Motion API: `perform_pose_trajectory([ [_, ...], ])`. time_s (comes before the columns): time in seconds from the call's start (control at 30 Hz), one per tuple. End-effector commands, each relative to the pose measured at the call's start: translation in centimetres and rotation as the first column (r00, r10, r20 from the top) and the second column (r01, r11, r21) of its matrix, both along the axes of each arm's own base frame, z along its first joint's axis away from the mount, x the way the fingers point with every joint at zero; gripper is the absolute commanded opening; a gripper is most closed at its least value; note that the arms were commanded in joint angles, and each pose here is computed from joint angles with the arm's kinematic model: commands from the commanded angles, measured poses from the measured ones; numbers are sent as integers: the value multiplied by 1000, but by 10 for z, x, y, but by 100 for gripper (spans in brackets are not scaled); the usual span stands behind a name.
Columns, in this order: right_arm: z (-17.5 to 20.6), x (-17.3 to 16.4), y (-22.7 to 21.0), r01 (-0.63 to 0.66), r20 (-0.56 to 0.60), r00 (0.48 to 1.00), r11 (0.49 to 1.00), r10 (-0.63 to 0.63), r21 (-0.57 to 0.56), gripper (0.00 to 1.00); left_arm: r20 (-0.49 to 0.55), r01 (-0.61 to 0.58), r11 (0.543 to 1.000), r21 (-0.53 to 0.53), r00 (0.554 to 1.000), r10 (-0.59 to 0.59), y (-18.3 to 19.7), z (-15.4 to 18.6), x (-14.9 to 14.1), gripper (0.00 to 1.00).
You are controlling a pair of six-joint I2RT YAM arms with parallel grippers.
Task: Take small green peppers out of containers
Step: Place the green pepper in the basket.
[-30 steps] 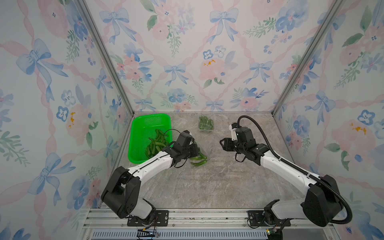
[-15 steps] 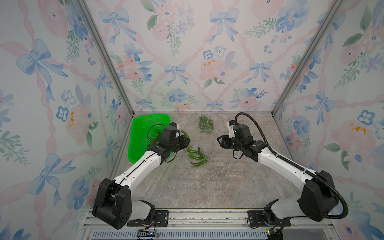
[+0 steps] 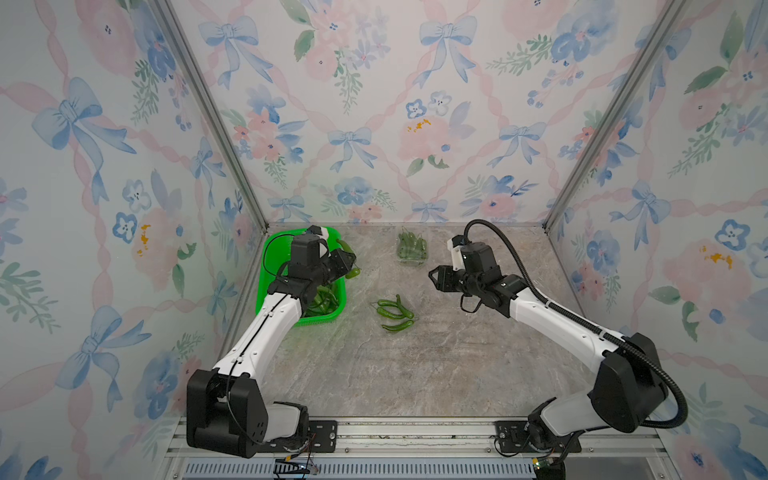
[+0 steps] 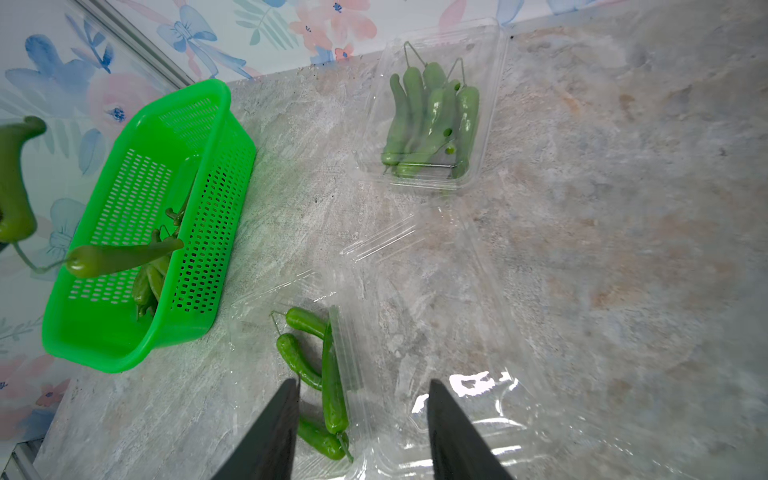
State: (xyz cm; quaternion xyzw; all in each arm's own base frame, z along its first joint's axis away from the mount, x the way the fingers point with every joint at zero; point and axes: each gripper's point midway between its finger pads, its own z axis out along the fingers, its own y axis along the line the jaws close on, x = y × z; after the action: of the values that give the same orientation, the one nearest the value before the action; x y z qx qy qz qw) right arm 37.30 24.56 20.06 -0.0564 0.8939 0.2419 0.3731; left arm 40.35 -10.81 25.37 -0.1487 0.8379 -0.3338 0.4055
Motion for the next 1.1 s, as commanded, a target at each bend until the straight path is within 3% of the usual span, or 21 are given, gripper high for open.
perform_pose_trajectory([
  [0.0, -2, 1, 11, -37, -28, 999, 999, 37, -2, 50, 28, 2, 1000, -6, 1000, -2, 17, 16, 12, 14],
  [0.27, -21, 15, 27, -77, -78, 994, 997, 76, 1, 50, 32, -118, 993, 7, 993, 118, 75, 19, 56, 14],
  [0.5, -45, 31, 50, -137, -135, 981, 991, 136, 4, 50, -91, -168, 982, 81, 980, 175, 97, -48, 90, 14],
  [0.63, -51, 31, 53, -153, -154, 976, 988, 152, 9, 50, -182, -169, 980, 100, 966, 185, 101, -94, 103, 33],
  [0.7, -53, 29, 53, -156, -161, 975, 988, 155, 5, 50, -210, -156, 984, 89, 963, 172, 98, -108, 105, 48],
  [0.93, -55, 9, 43, -209, -219, 956, 977, 193, -49, 52, -158, -94, 990, 100, 981, 110, 75, -86, 97, 61],
  [1.07, -52, -7, 33, -239, -248, 945, 967, 212, -83, 52, -103, 6, 995, 101, 995, 4, 24, -58, 71, 62],
])
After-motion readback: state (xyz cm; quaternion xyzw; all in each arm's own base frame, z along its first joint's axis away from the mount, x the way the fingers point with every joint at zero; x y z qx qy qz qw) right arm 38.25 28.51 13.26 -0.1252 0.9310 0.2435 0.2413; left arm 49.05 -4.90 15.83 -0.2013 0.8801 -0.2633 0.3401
